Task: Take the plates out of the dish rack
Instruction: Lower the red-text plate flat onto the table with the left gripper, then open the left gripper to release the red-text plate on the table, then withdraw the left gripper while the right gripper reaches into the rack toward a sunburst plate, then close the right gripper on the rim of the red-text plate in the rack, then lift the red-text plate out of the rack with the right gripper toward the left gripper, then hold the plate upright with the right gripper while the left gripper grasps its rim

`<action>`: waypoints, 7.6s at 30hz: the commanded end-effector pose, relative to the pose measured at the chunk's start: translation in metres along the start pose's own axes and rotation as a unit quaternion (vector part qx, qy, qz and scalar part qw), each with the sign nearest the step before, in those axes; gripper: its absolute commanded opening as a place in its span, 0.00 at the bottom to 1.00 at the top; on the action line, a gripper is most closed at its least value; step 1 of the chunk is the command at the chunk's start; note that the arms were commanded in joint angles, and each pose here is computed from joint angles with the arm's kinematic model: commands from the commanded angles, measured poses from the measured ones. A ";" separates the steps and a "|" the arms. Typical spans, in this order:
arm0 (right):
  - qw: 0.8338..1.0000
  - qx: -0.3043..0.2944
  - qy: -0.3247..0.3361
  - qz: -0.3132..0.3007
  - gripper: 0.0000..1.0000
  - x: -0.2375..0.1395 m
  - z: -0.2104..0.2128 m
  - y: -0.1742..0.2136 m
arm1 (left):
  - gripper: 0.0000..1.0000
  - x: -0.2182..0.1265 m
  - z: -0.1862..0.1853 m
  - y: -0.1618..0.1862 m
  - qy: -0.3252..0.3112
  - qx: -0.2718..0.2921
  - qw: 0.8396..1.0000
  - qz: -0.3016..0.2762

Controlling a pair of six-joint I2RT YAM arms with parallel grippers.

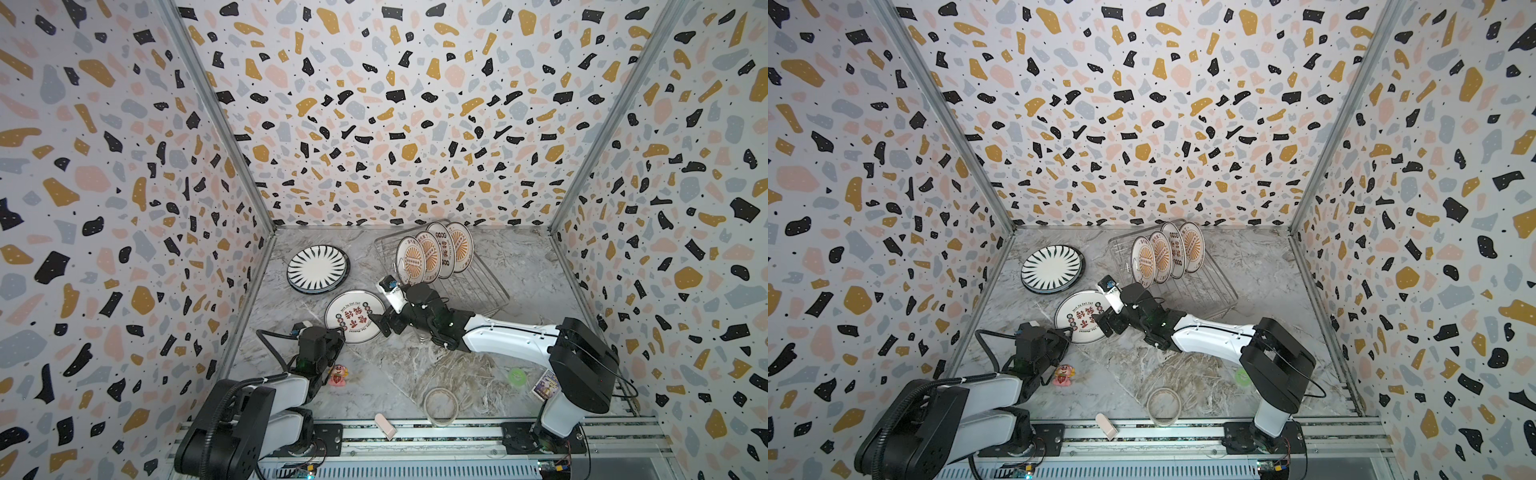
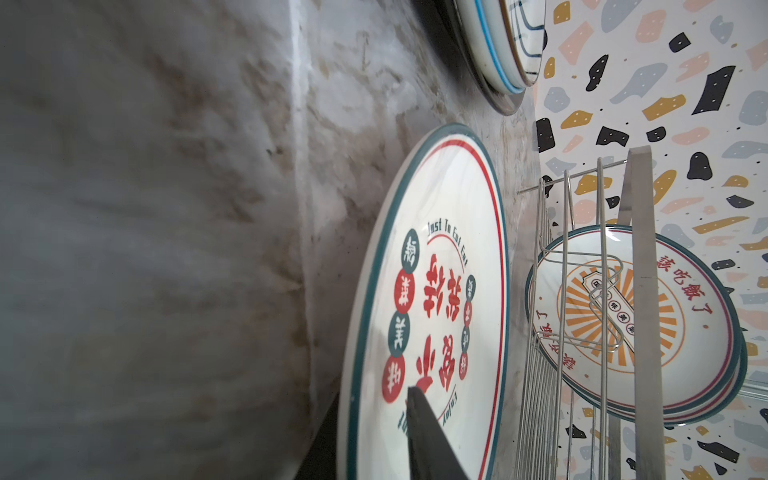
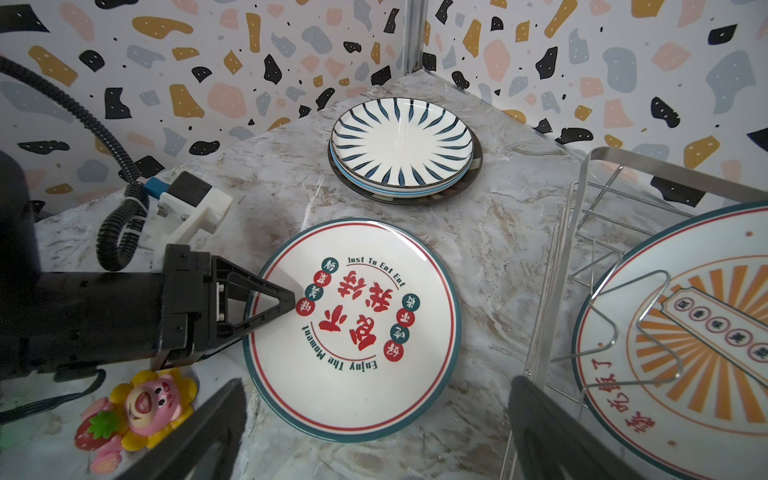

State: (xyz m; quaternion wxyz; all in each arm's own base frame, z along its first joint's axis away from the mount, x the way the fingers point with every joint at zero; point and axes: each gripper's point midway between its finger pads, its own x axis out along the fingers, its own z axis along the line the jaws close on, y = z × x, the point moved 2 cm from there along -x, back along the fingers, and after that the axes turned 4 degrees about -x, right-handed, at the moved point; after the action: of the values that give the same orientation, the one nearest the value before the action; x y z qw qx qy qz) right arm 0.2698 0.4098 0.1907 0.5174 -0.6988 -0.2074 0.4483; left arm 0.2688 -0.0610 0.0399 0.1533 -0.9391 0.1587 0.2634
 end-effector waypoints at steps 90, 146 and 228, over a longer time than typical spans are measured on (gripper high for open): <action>0.940 0.180 0.262 -0.122 0.60 -0.101 -0.260 0.012 | 1.00 -0.047 -0.252 0.122 0.421 0.361 0.831 -0.036; 0.894 0.124 0.427 -0.062 0.05 -0.074 -0.288 -0.018 | 1.00 -0.049 -0.219 0.102 0.386 0.346 0.852 -0.072; 0.935 0.173 -0.128 -0.282 0.03 -0.212 -0.102 -0.015 | 0.69 -0.101 -0.238 0.150 0.511 0.340 0.786 0.078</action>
State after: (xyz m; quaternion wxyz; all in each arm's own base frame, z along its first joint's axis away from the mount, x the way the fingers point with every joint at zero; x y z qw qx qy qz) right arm 0.2574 0.1987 0.2772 0.7193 -0.4538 -0.3353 0.4052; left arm 0.2408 -0.2579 0.2375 0.3506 -0.8158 0.3710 -0.2719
